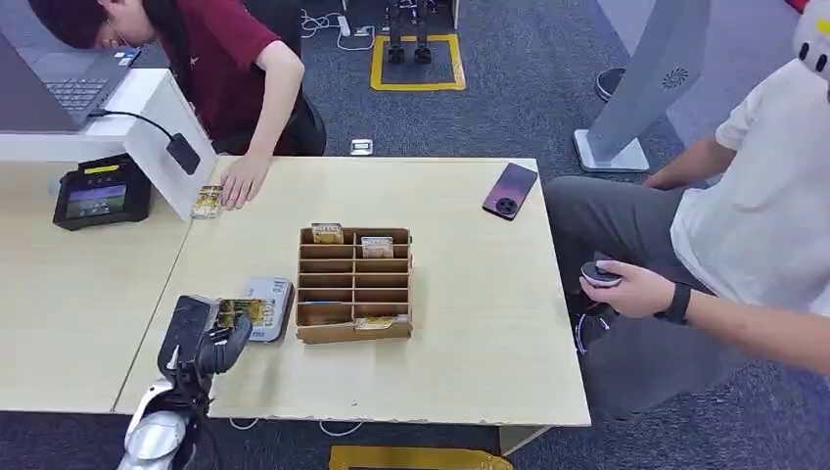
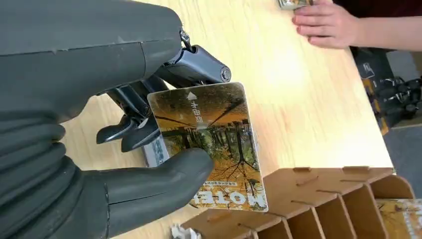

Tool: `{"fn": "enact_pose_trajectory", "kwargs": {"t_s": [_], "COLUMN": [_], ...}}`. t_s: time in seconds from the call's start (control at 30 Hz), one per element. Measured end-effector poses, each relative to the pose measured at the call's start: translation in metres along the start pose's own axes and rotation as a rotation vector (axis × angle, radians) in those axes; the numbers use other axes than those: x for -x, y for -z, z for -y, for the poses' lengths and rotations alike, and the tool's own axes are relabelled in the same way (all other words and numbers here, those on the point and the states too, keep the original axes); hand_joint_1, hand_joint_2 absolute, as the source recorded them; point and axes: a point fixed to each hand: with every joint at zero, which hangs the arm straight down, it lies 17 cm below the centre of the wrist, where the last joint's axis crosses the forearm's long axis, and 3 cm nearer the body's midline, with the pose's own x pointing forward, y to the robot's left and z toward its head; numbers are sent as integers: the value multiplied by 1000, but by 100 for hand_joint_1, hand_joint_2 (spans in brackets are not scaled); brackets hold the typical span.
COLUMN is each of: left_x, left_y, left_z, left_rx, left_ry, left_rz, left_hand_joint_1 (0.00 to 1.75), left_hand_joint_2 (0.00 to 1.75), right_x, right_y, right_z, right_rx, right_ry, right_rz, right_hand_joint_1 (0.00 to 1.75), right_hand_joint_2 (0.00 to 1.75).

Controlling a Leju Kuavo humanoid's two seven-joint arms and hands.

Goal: Pass the card to the sensor for recognition and then transmit it.

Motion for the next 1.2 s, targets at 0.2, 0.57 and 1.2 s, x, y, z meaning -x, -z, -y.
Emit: {"fn": "enact_pose_trajectory", "kwargs": {"t_s": [0.2, 0.57, 1.2], "left_x": [5, 5, 1], "left_y": [0, 9, 38], "left_z": [10, -4, -12], "left_rx": [12, -95, -192], "left_ry": [-9, 59, 74], "left_rz": [-13, -9, 2], "left_hand_joint_1": [175, 175, 175], "left_hand_joint_2": [175, 175, 175], "right_x": [0, -1, -7], "right_y": [0, 0, 1], "right_z": [0, 0, 1], "right_rx": [-1, -2, -4], "right_ry": [0, -16, -48], "right_rz": [1, 3, 22], "right_hand_joint_1": [0, 0, 0], "right_hand_joint_2": [0, 0, 0]}}
